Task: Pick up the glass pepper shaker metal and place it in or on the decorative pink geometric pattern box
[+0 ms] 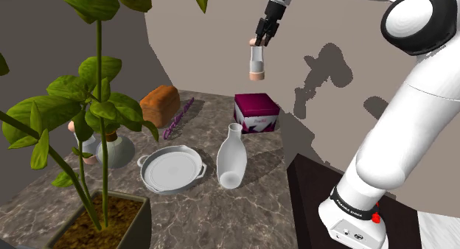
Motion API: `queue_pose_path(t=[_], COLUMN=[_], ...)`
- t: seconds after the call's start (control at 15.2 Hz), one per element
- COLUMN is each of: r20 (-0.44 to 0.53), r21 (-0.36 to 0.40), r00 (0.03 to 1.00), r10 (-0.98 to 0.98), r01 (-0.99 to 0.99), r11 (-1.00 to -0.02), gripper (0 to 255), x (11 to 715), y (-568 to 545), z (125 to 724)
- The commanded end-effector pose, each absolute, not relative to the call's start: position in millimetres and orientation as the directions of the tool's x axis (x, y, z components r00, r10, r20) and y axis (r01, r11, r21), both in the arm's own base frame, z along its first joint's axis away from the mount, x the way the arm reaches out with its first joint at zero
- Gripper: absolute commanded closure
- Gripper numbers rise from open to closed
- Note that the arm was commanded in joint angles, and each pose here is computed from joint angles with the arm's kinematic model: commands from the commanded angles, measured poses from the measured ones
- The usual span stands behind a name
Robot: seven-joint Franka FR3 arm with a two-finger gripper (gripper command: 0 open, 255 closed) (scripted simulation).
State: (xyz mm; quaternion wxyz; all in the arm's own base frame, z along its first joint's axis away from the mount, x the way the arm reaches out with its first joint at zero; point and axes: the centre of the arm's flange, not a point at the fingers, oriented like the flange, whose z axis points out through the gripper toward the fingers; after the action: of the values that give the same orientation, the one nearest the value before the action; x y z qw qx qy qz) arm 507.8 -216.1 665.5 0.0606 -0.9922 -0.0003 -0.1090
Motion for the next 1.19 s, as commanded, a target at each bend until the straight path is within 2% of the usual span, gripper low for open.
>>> queue_pose_path(t=[0.0, 0.13, 1.12], r20=[0.216, 0.216, 0.216], r21=[-0.120, -0.120, -0.120], r00=[0.976, 0.976, 0.976], r10=[-0.012, -0.012, -0.012], r01=[0.015, 0.015, 0.015], r11=[-0.993, -0.993, -0.993], gripper=[255, 255, 255], x=[489, 478, 478], y=[-233, -245, -245], z=[675, 680, 601])
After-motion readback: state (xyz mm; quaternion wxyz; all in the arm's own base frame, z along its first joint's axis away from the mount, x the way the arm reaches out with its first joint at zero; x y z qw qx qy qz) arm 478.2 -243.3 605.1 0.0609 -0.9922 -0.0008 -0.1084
